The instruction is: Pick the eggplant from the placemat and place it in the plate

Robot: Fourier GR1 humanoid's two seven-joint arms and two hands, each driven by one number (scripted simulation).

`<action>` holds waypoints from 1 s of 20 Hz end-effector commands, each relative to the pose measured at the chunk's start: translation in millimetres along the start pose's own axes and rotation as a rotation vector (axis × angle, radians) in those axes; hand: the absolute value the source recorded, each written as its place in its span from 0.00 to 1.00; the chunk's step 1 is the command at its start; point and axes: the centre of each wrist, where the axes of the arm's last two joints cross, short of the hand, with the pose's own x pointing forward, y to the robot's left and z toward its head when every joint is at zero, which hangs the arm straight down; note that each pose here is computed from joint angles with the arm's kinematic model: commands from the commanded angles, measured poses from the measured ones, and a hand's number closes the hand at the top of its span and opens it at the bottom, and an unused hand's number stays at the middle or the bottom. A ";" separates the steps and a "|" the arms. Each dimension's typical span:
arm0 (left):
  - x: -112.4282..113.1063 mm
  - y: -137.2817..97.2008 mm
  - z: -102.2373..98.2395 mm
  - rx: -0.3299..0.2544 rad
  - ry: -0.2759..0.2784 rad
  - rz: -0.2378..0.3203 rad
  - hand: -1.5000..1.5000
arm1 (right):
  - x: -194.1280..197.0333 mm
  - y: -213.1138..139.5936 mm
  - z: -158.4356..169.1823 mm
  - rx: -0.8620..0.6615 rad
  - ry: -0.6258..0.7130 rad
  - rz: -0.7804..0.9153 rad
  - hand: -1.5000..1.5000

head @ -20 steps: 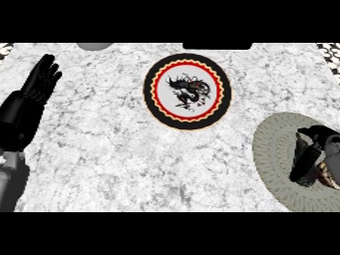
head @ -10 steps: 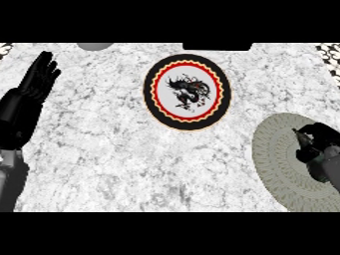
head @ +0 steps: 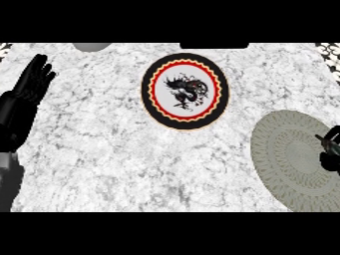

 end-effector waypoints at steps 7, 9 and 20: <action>-6.5 -3.4 -1.7 0.011 0.004 0.009 0.50 | 18.8 -44.2 54.2 -0.252 -0.255 -0.166 1.00; 11.3 -3.0 -11.8 0.018 0.003 -0.007 0.50 | 29.9 -45.7 65.4 -0.298 -0.374 -0.207 1.00; 12.0 -23.2 -8.0 -0.004 -0.005 0.013 0.50 | 115.1 -94.1 110.6 -0.316 -0.642 -0.475 1.00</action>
